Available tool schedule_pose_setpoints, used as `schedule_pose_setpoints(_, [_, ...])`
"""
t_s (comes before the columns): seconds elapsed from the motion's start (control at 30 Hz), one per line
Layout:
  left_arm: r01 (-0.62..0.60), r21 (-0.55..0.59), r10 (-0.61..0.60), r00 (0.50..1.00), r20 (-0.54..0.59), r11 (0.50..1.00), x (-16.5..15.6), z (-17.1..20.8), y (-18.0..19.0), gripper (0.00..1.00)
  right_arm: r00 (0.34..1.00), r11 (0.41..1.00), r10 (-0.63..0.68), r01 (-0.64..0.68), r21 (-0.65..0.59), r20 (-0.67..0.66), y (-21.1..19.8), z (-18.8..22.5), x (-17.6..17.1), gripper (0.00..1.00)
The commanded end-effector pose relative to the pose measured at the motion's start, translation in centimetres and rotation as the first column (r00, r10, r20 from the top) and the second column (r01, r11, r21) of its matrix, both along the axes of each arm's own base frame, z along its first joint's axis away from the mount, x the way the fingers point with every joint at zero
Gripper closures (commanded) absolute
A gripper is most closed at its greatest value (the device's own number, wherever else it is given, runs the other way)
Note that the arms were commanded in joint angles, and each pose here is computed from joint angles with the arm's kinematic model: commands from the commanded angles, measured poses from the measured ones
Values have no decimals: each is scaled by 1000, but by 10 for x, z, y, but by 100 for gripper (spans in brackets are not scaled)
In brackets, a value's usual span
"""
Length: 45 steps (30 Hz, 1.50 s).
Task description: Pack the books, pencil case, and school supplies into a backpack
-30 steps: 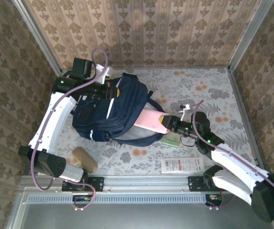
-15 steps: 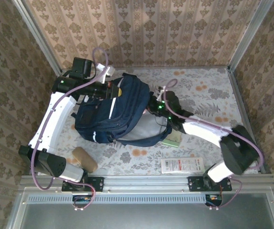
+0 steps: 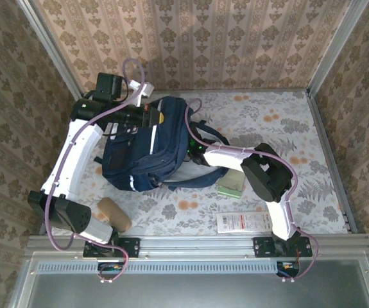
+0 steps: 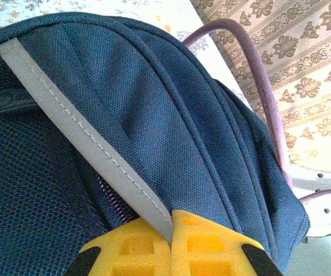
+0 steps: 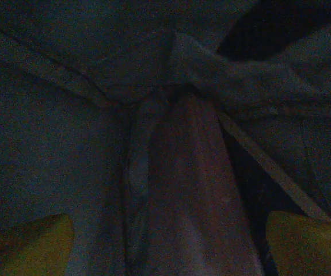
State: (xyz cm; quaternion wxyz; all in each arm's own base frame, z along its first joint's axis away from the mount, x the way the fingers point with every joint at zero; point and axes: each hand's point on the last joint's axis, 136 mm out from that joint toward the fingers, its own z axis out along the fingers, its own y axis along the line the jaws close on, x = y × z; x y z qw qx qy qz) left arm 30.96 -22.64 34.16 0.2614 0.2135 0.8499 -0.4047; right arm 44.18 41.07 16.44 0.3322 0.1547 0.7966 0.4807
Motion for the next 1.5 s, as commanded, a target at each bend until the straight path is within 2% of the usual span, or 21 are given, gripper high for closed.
schedule_pose_setpoints(0.0, [38, -106, -20, 986, 166, 994, 5, 49, -5, 100, 975, 997, 82, -81, -13, 205, -6, 60, -11, 8])
schedule_pose_setpoints(0.2, [-209, -59, 213, 976, 54, 976, 50, -2, 32, 100, 922, 975, 198, -151, -163, 333, -42, 94, -57, 6])
schedule_pose_setpoints(0.33, [-273, -31, 274, 961, 28, 962, 74, -29, 38, 100, 917, 971, 192, -127, -201, 350, -80, 100, -82, 7])
schedule_pose_setpoints(0.47, [-288, 39, 288, 958, 8, 957, 95, -55, 38, 100, 945, 969, 101, -23, -246, 311, -137, 90, -93, 10])
schedule_pose_setpoints(0.6, [-297, 109, 302, 952, -38, 949, 111, -88, 37, 100, 980, 942, -35, 98, -321, 196, -207, 57, -90, 16])
schedule_pose_setpoints(0.67, [-265, 118, 276, 958, -84, 957, 117, -105, 26, 94, 988, 926, -71, 116, -360, 136, -234, 38, -89, 20])
schedule_pose_setpoints(0.73, [-219, 128, 234, 966, -112, 967, 116, -115, 10, 90, 995, 913, -64, 90, -397, 77, -246, 23, -90, 28])
schedule_pose_setpoints(0.8, [-183, 147, 199, 975, -103, 972, 110, -115, -4, 80, 1000, 889, -28, 30, -457, 10, -250, 7, -93, 36])
schedule_pose_setpoints(0.87, [-173, 173, 186, 981, -61, 970, 102, -109, -11, 60, 999, 860, -24, -2, -511, -44, -255, -8, -97, 56])
schedule_pose_setpoints(0.9, [-177, 183, 188, 981, -41, 967, 98, -104, -12, 53, 997, 849, -35, -4, -528, -64, -259, -14, -98, 69])
schedule_pose_setpoints(0.93, [-184, 193, 192, 981, -23, 964, 94, -100, -11, 48, 995, 840, -49, -7, -543, -88, -263, -21, -100, 83])
schedule_pose_setpoints(1.0, [-192, 193, 195, 981, 3, 962, 83, -89, -10, 42, 986, 817, -86, -11, -577, -141, -273, -35, -109, 99])
schedule_pose_setpoints(1.17, [-209, 158, 207, 978, 25, 965, 51, -73, -4, 36, 949, 743, -232, 31, -669, -214, -314, -68, -150, 100])
schedule_pose_setpoints(1.27, [-188, 91, 188, 982, 6, 978, 32, -72, -12, 34, 915, 698, -321, 53, -714, -245, -337, -84, -175, 100])
schedule_pose_setpoints(1.33, [-178, 13, 178, 984, -28, 984, 25, -75, -20, 34, 900, 704, -337, 45, -709, -277, -340, -96, -189, 100])
schedule_pose_setpoints(1.47, [-180, -47, 176, 981, -87, 983, 22, -85, -30, 35, 893, 753, -270, -37, -657, -359, -322, -114, -200, 100])
